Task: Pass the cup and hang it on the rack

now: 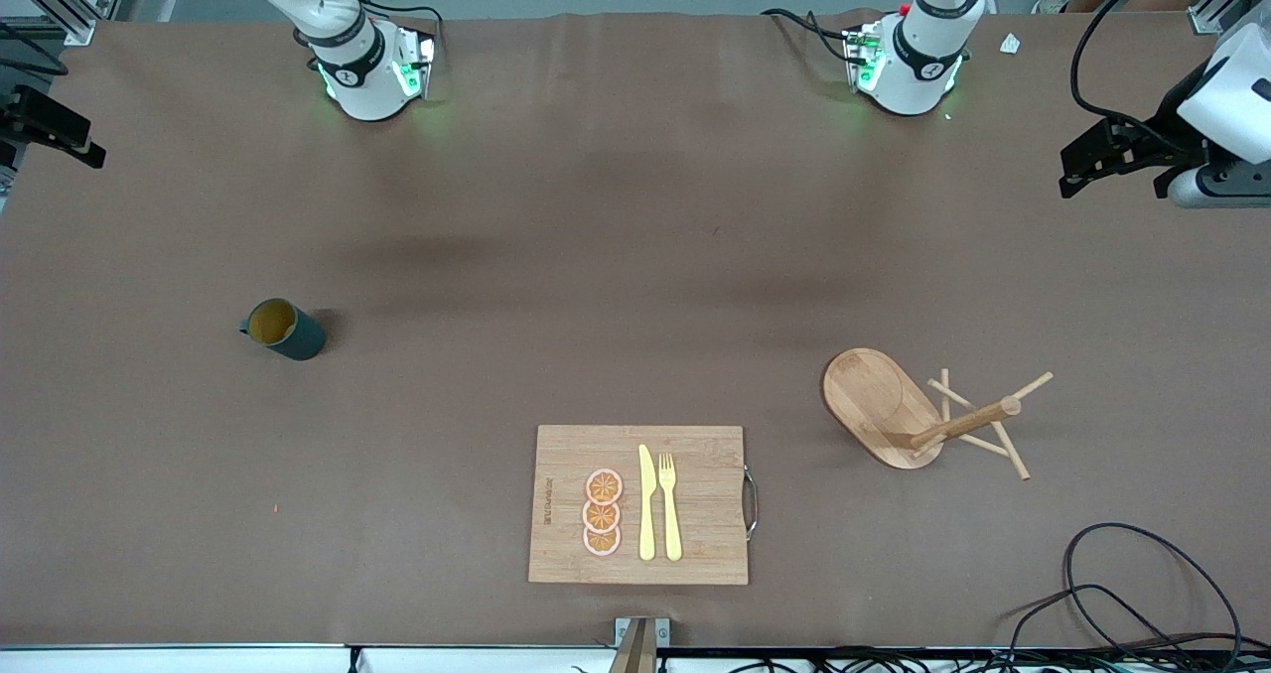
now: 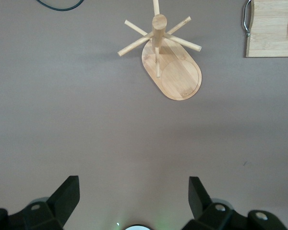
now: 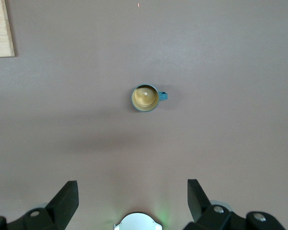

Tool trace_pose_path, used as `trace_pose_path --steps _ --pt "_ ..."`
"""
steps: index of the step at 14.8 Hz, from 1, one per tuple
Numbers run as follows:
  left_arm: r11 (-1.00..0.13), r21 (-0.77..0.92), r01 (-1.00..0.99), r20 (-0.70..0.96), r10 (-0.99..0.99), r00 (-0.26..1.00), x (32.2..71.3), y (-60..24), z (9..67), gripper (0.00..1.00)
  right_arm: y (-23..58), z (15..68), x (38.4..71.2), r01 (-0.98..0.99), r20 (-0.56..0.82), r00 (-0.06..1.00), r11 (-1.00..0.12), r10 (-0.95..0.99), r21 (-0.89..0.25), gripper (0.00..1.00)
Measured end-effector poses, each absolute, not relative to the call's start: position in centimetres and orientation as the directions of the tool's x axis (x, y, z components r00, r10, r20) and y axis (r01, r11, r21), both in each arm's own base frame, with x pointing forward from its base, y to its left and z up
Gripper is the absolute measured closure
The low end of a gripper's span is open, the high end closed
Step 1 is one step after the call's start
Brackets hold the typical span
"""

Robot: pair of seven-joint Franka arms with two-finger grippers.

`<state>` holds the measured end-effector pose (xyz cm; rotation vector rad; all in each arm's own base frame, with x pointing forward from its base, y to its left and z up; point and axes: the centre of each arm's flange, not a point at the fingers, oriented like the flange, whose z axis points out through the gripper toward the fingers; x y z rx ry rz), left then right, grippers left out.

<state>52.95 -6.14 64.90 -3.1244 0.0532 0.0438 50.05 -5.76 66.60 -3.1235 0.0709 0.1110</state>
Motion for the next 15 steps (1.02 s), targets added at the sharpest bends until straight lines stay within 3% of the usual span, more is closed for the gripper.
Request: trace_pose_path --steps 11,15 --pt "-0.999 -0.016 -0.033 -0.032 -0.033 0.999 52.9 -6.1 64.8 0.00 -6.0 66.6 50.1 -0.053 -0.070 0.996 -0.999 -0.052 -0.012 0.00" --pt "-0.999 -0.016 -0.033 -0.035 -0.033 0.999 53.0 -6.1 64.7 0.00 -8.9 63.0 52.2 -0.110 -0.111 0.988 -0.994 -0.108 -0.008 0.00"
